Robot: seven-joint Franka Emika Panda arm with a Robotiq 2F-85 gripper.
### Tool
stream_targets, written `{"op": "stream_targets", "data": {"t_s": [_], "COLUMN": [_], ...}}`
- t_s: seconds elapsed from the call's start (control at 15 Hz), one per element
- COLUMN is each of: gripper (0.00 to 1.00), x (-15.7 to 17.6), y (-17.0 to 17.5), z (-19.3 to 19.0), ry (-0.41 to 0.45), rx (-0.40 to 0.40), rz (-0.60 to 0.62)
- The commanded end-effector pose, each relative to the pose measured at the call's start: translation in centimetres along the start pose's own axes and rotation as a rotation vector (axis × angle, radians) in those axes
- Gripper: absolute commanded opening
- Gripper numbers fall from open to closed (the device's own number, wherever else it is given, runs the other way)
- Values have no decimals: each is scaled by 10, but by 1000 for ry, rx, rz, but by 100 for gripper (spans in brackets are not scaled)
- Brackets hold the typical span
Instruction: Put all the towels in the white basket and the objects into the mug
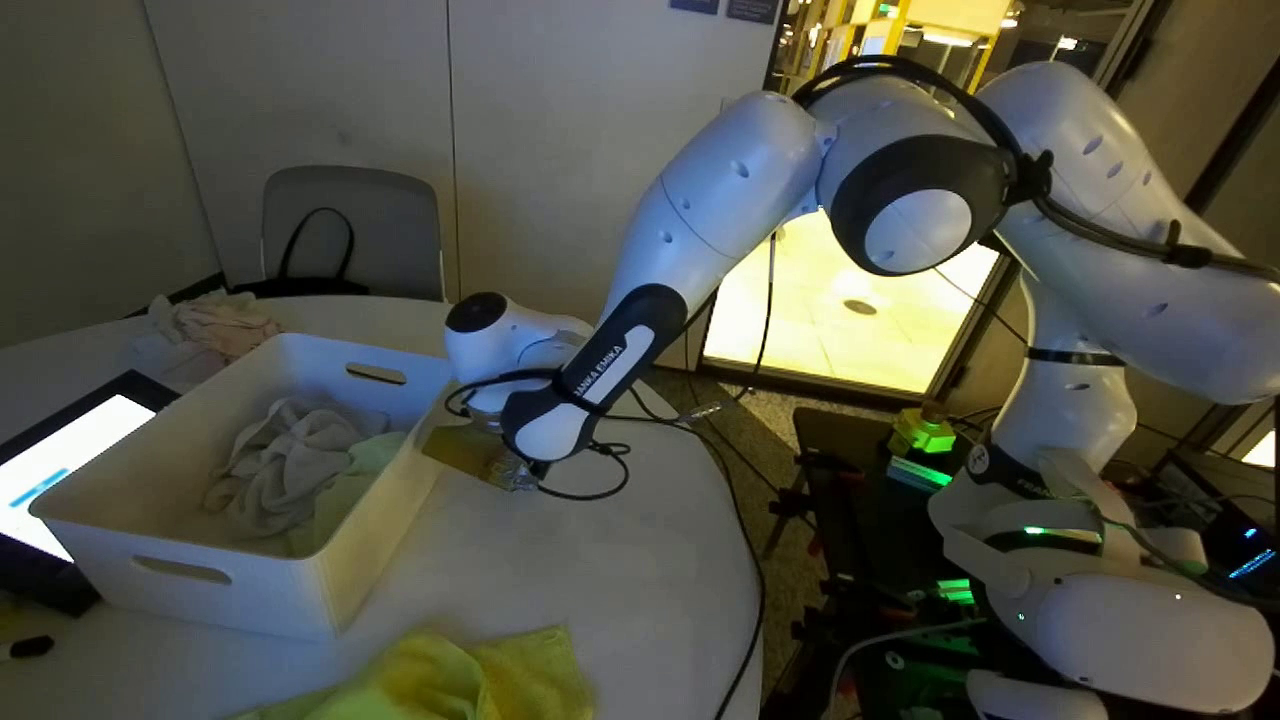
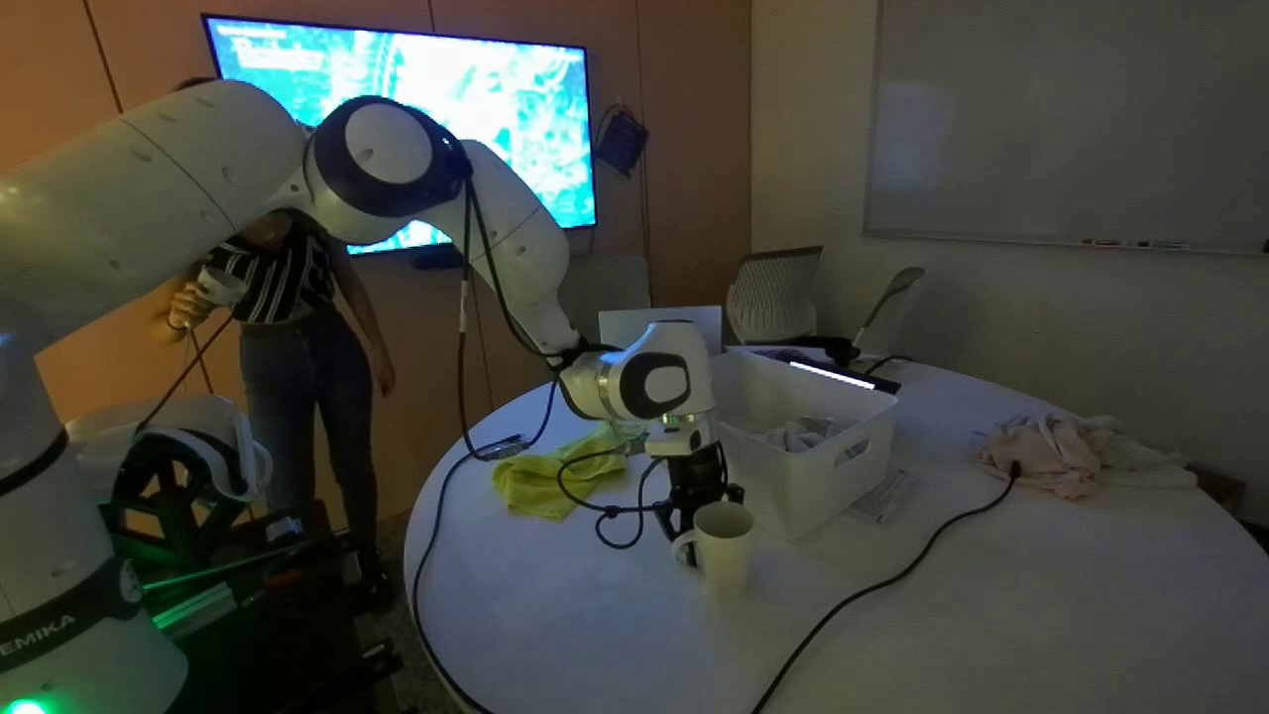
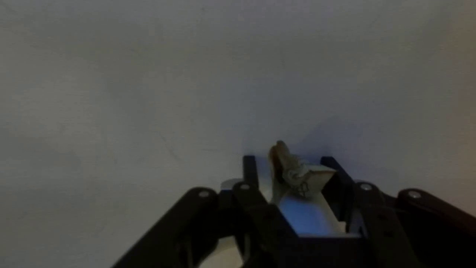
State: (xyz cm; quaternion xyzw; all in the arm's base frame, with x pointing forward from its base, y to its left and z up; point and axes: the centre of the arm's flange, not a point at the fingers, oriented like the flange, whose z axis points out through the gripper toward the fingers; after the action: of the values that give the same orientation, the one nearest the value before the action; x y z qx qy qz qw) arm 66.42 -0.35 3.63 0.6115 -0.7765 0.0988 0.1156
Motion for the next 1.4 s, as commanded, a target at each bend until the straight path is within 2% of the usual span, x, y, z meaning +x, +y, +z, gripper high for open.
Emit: {"op": "stream_targets", "data": {"t_s": [0.0,0.13,0.2,0.27,0.53,0.87,1.0,1.33], "gripper": [17,3,2,6,6,5,5,5], "x": [-2,-3,-3,-4,-11,-40,-46,-24], "y": [-7,-7,-7,-7,-6,-1,0,-5], "z": [5,4,4,3,-16,-70,-95,-147], "ry": [31,39,44,47,50,-40,-50,-56], "rx": [-6,-6,-7,-6,21,78,101,103], "rz": [-31,-41,-45,-51,-129,-393,-484,-603]}}
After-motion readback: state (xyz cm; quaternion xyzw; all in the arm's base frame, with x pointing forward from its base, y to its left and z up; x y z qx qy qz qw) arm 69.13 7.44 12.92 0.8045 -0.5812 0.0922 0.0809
